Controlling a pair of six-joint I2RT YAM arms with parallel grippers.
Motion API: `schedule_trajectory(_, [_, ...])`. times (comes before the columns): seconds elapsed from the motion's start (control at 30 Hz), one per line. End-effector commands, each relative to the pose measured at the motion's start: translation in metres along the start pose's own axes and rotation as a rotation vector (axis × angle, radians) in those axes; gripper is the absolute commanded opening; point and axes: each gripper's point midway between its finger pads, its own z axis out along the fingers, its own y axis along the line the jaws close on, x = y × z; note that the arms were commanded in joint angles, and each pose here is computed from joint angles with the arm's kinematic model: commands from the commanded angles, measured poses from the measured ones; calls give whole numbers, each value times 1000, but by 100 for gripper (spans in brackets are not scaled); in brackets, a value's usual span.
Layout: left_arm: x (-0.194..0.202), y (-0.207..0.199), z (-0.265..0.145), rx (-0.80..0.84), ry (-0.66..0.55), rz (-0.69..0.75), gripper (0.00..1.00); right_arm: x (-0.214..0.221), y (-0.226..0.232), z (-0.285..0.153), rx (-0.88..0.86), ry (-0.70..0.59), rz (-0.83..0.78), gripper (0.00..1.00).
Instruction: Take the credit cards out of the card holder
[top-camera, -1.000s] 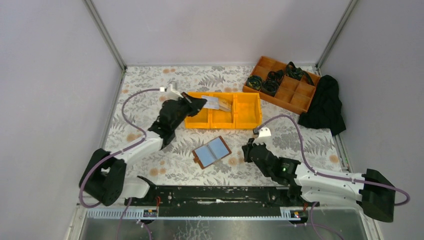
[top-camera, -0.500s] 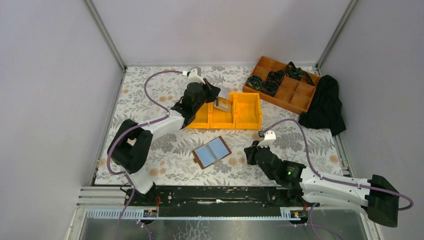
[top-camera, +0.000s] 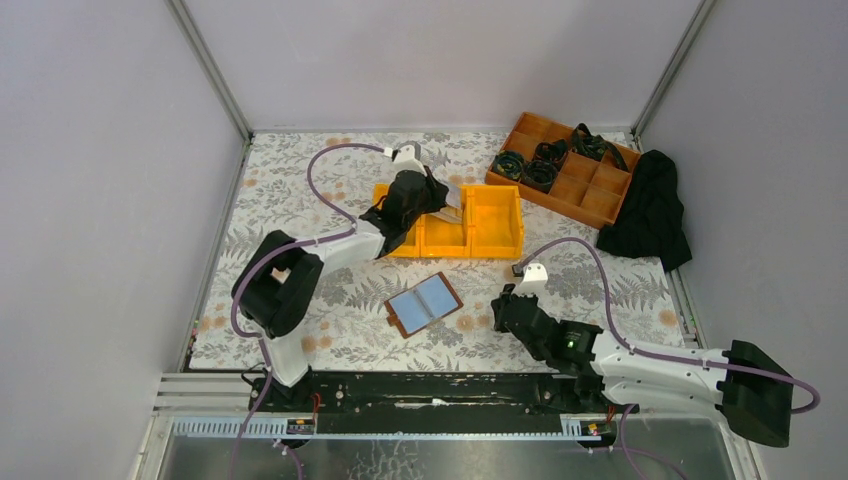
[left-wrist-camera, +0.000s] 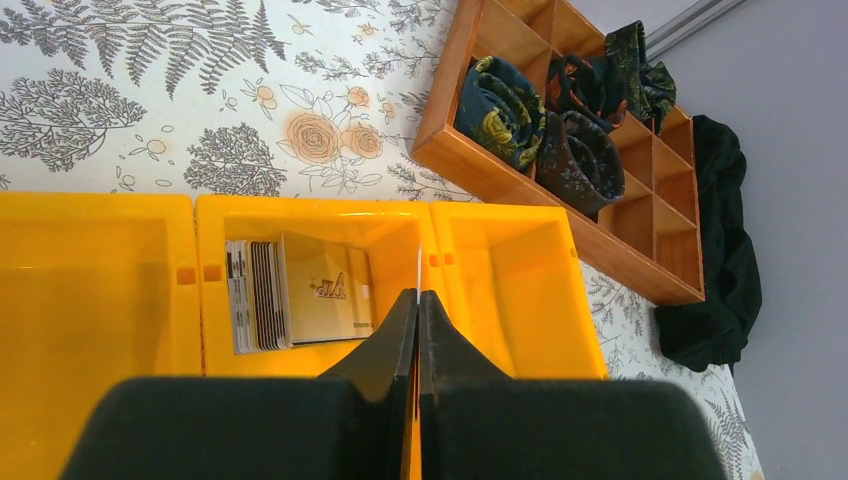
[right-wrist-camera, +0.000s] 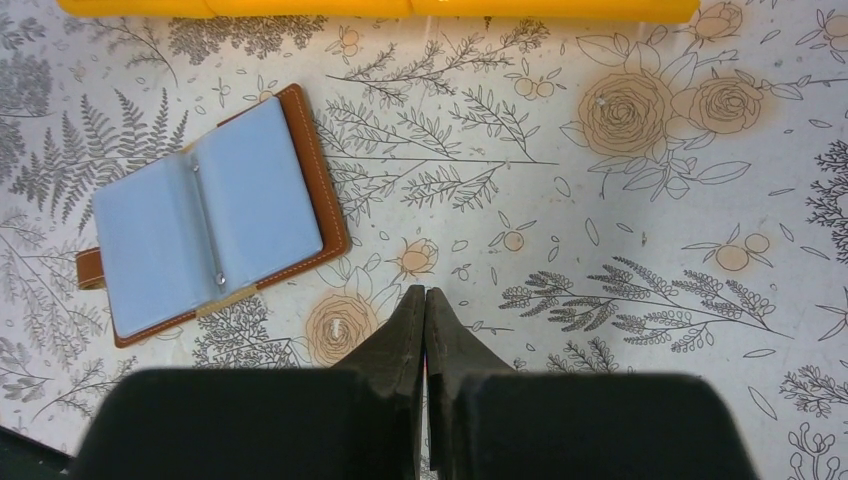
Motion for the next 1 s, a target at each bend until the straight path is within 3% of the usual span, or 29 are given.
schedule_trajectory(0.0, [5, 6, 0, -35, -17, 22, 0, -7, 0, 4, 18, -35, 36, 2])
schedule_trajectory(0.43, [34, 26, 4, -84, 41, 9, 0, -3, -3, 6, 26, -35, 30, 3])
schedule_trajectory(0.97, [40, 34, 31, -140, 20, -27, 1, 1, -8, 8, 44, -21, 10, 3])
